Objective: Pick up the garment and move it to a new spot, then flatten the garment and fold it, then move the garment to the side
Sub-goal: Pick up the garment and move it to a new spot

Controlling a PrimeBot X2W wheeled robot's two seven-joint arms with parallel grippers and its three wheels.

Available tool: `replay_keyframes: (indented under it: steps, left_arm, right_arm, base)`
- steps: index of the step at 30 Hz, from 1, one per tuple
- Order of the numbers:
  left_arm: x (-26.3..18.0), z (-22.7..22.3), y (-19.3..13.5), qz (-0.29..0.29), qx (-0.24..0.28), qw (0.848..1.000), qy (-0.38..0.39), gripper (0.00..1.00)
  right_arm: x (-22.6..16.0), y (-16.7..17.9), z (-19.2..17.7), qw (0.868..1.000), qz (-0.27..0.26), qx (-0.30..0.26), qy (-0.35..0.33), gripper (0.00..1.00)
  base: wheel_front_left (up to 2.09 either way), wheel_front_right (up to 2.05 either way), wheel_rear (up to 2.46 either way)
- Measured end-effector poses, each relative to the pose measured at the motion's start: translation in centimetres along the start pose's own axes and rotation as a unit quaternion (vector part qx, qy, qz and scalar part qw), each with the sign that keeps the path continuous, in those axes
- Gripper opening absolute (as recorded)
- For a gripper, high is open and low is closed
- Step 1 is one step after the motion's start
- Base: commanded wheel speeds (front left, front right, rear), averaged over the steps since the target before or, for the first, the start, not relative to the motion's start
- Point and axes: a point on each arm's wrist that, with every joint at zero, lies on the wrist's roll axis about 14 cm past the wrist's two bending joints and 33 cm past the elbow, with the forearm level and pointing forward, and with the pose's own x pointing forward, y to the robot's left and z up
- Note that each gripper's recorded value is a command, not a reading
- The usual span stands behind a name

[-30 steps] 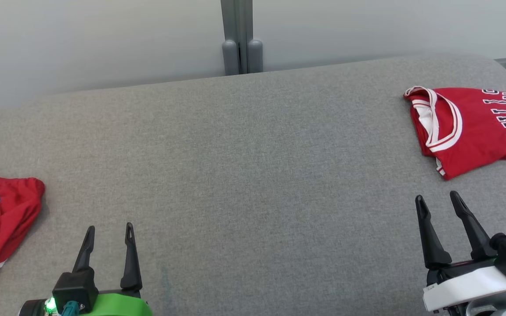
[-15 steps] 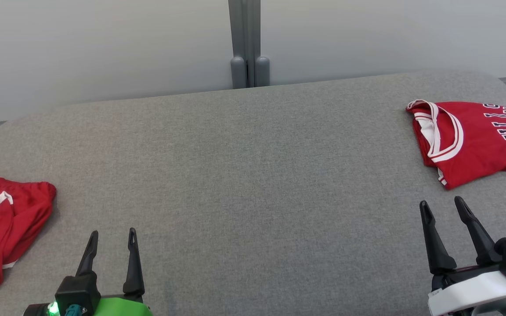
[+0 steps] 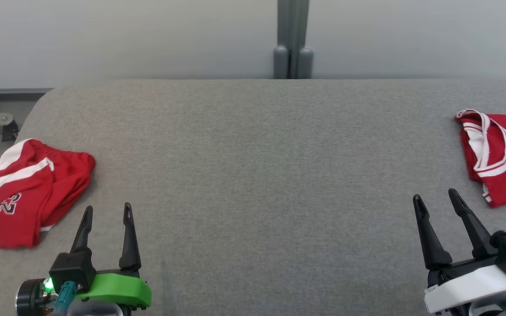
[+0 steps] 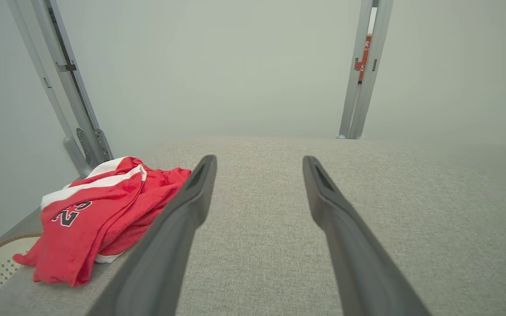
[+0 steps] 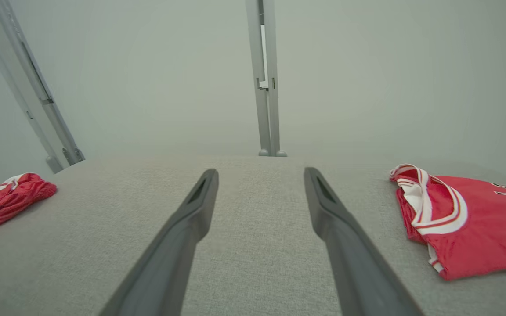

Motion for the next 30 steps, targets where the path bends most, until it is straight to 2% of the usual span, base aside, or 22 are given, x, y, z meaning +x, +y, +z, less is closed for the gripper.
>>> replay_keyframes:
  steps: [9,16,22,30]
  left_arm:
    - [-2.2,0.3,5.8,0.086,0.005,0.996,-0.001,1.00]
    - [-4.6,1.3,10.2,0.150,0.008,0.989,-0.010,1.00]
    - [-5.4,1.4,12.1,0.185,0.002,0.983,-0.009,1.00]
    - [-0.3,1.2,12.8,0.175,-0.009,0.985,-0.007,1.00]
  right_arm:
    - [4.7,7.4,-0.7,0.991,0.129,0.017,0.011,1.00]
    - [6.7,11.7,-1.7,0.980,0.196,0.032,0.022,1.00]
    - [8.2,13.4,-2.2,0.973,0.227,0.039,0.023,1.00]
    - [11.2,12.7,-2.8,0.971,0.237,0.025,0.023,1.00]
  base:
    - [0.00,0.00,0.00]
    - [0.00,0.00,0.00]
    - [0.00,0.00,0.00]
    - [0.00,0.00,0.00]
